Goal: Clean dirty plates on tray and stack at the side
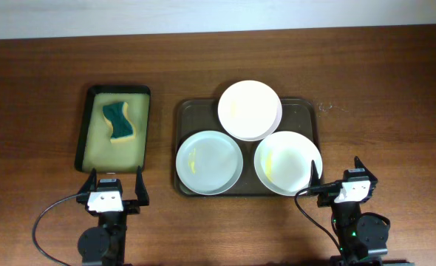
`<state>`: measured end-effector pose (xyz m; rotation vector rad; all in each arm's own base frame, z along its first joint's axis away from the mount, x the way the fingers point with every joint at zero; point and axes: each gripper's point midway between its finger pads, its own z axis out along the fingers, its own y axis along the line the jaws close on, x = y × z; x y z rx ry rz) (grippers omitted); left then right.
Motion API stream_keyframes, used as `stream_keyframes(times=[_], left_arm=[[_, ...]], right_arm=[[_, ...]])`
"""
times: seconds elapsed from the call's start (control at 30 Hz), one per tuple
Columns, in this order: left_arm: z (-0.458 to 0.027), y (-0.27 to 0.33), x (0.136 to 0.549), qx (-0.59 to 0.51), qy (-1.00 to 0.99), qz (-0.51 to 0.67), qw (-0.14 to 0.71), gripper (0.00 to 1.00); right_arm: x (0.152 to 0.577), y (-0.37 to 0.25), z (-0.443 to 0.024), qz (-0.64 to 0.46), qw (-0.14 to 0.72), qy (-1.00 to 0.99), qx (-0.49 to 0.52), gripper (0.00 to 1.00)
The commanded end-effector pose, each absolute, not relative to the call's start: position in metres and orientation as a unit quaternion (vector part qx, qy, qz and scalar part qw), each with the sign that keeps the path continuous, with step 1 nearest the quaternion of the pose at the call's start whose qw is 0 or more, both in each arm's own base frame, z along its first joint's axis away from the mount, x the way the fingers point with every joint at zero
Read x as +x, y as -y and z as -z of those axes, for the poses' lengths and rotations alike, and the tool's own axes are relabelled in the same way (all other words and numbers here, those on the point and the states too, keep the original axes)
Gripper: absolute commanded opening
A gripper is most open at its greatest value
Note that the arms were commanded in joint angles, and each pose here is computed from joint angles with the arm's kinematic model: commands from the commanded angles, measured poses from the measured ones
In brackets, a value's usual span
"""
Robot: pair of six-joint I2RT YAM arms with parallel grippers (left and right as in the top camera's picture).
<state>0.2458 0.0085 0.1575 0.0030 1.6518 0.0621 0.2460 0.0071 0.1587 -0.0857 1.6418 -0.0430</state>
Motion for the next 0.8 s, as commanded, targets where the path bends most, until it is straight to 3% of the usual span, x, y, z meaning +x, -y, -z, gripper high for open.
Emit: stream_keyframes(times=[0.0, 0.33, 0.37, 0.43, 0.5, 0.6, 0.67, 0.77], left_arm=[[-0.156, -0.008, 0.246, -0.001, -0.735, -0.025, 0.678, 0.99], [-0.158, -0.008, 0.246, -0.001, -0.732, -0.025, 0.681, 0.99], [-0.170, 0.002, 0.247, 0.011, -0.715, 0.005, 0.699, 0.99], [-0.195, 0.070, 0.230, 0.114, -0.670, 0.188, 0.709, 0.99], [-0.219, 0.097, 0.211, 0.197, -0.617, 0.236, 0.725, 0.99], [-0.272, 0.093, 0.196, 0.214, -0.520, 0.198, 0.803, 0.99], [-0.318, 0.070, 0.185, 0.165, -0.454, 0.146, 0.864, 1.00], [-0.344, 0.062, 0.187, 0.159, -0.464, 0.098, 0.866, 0.99]], right_arm=[[0.246, -0.004, -0.155, 0.024, 0.678, -0.734, -0.031, 0.98], [0.246, -0.004, -0.155, 0.024, 0.678, -0.734, -0.031, 0.98], [0.246, -0.004, -0.155, 0.024, 0.678, -0.734, -0.031, 0.98], [0.246, -0.004, -0.155, 0.024, 0.678, -0.734, -0.031, 0.98], [0.246, -0.004, -0.155, 0.024, 0.678, -0.734, -0.031, 0.98], [0.246, -0.004, -0.155, 0.024, 0.678, -0.734, -0.031, 0.98], [0.246, -0.004, -0.155, 0.024, 0.678, -0.734, -0.031, 0.98], [0.246, -0.004, -0.155, 0.024, 0.678, -0.734, -0.031, 0.98]])
